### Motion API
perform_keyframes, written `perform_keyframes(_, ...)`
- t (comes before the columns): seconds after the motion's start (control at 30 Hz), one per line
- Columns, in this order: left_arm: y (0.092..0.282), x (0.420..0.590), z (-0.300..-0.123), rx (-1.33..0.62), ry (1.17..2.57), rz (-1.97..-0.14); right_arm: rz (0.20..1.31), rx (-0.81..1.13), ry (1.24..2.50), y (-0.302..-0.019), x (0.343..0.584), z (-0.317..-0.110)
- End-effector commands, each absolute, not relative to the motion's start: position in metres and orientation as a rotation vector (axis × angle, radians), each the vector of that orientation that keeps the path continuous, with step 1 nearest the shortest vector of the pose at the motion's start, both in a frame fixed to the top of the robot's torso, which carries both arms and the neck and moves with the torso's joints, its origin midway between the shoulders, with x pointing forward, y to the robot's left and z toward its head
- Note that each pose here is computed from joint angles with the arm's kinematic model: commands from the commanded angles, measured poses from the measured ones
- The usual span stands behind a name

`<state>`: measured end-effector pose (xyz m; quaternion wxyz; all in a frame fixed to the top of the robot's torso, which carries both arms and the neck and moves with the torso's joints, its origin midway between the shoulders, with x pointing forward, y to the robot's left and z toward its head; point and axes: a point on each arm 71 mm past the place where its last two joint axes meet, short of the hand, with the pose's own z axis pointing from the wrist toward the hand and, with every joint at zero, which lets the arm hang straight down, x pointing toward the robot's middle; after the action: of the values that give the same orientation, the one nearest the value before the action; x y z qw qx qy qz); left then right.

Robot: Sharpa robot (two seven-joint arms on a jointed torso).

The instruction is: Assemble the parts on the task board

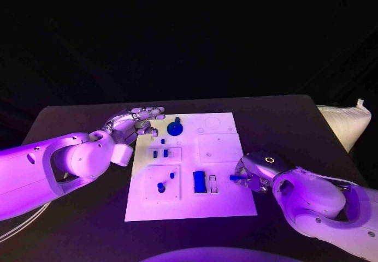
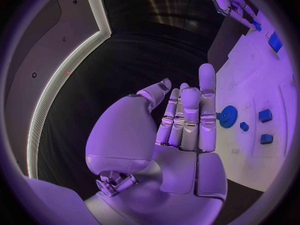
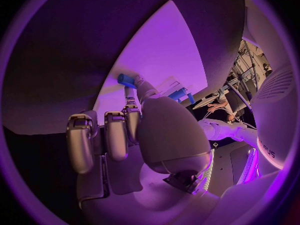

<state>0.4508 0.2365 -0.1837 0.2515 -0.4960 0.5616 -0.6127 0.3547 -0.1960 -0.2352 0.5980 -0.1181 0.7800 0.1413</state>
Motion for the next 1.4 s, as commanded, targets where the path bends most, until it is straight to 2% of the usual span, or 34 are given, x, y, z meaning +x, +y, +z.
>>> perform_keyframes(0.03, 0.234, 0.45, -0.182, -1.329, 1.536, -1.69, 0.29, -0.23, 1.916, -0.203, 0.351, -0.252)
perform_keyframes(0.17, 0.235, 0.45, -0.182, -1.329, 1.536, -1.69, 0.362, -0.129, 1.888, -0.2, 0.348, -0.247)
perform_keyframes(0.7, 0.234, 0.449, -0.182, -1.327, 1.537, -1.694, 0.536, 0.163, 1.769, -0.193, 0.343, -0.227)
perform_keyframes(1.17, 0.232, 0.448, -0.182, -1.325, 1.542, -1.699, 0.576, 0.272, 1.937, -0.182, 0.342, -0.239)
perform_keyframes(1.4, 0.231, 0.448, -0.182, -1.324, 1.545, -1.702, 0.586, 0.293, 1.975, -0.174, 0.345, -0.245)
